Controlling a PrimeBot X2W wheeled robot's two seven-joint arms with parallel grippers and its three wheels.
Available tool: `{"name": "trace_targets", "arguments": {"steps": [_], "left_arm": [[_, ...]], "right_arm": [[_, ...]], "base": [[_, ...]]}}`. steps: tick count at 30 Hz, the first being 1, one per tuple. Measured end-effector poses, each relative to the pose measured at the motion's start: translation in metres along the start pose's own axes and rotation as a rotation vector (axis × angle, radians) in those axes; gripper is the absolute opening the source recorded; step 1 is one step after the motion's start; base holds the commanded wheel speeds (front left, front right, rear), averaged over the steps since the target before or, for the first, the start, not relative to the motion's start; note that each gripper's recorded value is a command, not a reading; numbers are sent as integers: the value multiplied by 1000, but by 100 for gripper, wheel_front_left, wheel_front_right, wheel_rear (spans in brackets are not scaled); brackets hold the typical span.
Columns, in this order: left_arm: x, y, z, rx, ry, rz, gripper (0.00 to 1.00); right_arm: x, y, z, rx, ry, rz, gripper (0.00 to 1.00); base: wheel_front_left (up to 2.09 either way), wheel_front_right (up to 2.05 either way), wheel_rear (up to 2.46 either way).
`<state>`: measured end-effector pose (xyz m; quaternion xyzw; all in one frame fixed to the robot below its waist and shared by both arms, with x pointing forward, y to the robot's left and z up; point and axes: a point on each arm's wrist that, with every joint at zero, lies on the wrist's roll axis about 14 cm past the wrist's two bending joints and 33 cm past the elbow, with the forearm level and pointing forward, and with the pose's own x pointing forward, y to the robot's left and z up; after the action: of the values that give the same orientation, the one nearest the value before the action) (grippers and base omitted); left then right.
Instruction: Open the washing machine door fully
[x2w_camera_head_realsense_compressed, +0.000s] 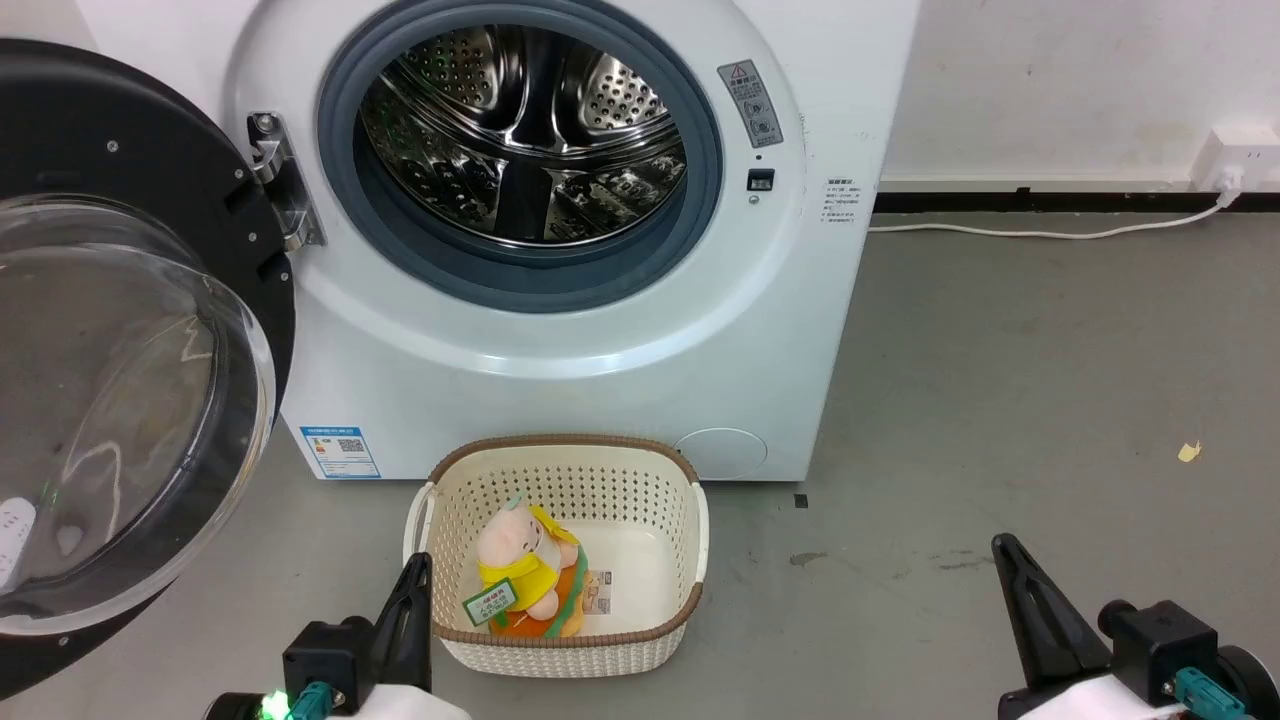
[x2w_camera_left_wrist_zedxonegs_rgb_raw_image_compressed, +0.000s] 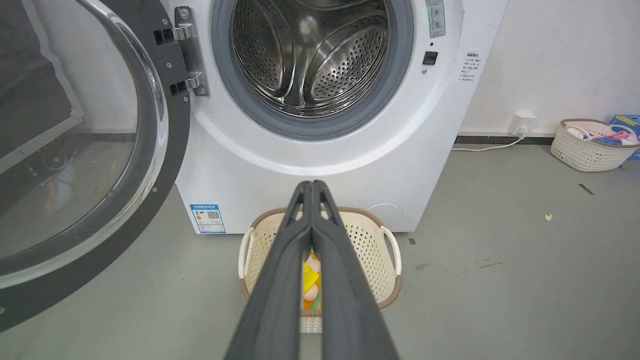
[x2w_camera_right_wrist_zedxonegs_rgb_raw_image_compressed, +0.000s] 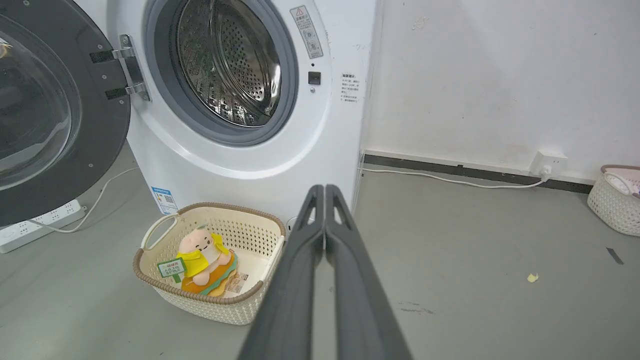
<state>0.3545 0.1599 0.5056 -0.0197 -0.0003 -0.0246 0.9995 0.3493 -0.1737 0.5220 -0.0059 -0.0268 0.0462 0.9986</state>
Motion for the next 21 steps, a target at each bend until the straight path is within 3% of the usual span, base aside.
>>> {"name": "trace_targets", "arguments": {"steps": [21], "left_arm": [[6, 4, 7, 29, 5, 11, 0]], "right_arm": [[7, 4, -1, -9, 29, 13, 0]], "base": [[0, 0, 0]]}}
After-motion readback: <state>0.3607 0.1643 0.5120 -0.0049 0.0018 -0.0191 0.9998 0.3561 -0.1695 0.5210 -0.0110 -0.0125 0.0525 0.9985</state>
